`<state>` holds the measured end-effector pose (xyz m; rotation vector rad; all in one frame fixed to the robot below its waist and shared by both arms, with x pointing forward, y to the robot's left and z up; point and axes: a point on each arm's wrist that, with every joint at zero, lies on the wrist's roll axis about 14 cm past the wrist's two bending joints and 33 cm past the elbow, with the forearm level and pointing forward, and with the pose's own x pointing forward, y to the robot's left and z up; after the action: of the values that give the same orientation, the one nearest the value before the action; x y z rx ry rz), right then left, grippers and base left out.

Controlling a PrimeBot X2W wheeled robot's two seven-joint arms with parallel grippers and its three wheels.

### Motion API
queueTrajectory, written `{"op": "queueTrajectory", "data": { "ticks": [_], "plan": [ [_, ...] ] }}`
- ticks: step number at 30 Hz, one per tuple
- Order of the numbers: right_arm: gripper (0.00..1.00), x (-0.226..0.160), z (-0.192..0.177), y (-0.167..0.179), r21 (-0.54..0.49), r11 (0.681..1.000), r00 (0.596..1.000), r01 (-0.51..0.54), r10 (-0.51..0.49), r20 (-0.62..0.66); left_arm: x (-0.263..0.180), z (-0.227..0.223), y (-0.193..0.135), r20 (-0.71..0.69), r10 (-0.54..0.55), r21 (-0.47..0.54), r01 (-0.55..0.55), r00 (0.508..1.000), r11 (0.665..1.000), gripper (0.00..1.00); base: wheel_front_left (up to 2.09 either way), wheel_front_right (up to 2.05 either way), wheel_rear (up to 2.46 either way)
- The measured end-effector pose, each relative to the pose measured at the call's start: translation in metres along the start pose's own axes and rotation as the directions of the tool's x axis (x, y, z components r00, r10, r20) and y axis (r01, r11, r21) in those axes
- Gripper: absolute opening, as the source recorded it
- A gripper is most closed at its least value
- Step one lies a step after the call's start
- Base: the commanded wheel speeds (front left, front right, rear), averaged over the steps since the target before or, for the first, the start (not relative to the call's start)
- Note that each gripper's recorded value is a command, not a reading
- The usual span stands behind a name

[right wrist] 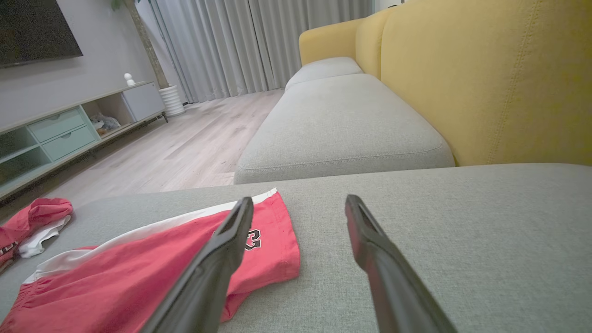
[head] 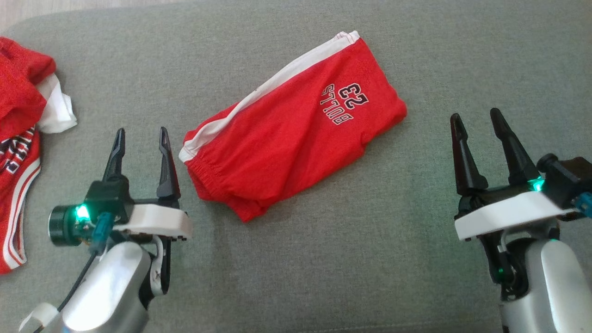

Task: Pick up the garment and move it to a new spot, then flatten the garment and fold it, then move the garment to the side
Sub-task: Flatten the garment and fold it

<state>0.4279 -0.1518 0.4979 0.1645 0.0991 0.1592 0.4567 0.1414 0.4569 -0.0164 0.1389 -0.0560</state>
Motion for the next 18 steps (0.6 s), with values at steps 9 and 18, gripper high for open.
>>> {"op": "queueTrajectory", "data": {
  "ticks": [9, 18],
  "plan": [
    [1.0, 0.002, -0.003, -0.001, 0.003, 1.0, 1.0, 0.003, -0.003, -0.018, -0.002, -0.004, -0.001, -0.015, -0.007, 0.004, 0.007, 1.0, 1.0, 1.0, 0.0, 0.0, 0.0],
    [1.0, 0.033, -0.056, -0.01, -0.022, 0.999, 0.966, -0.028, 0.021, -0.257, -0.006, -0.013, 0.007, -0.039, 0.016, -0.004, -0.016, 0.999, 1.0, 1.0, 0.0, 0.0, 0.0]
  ]
}}
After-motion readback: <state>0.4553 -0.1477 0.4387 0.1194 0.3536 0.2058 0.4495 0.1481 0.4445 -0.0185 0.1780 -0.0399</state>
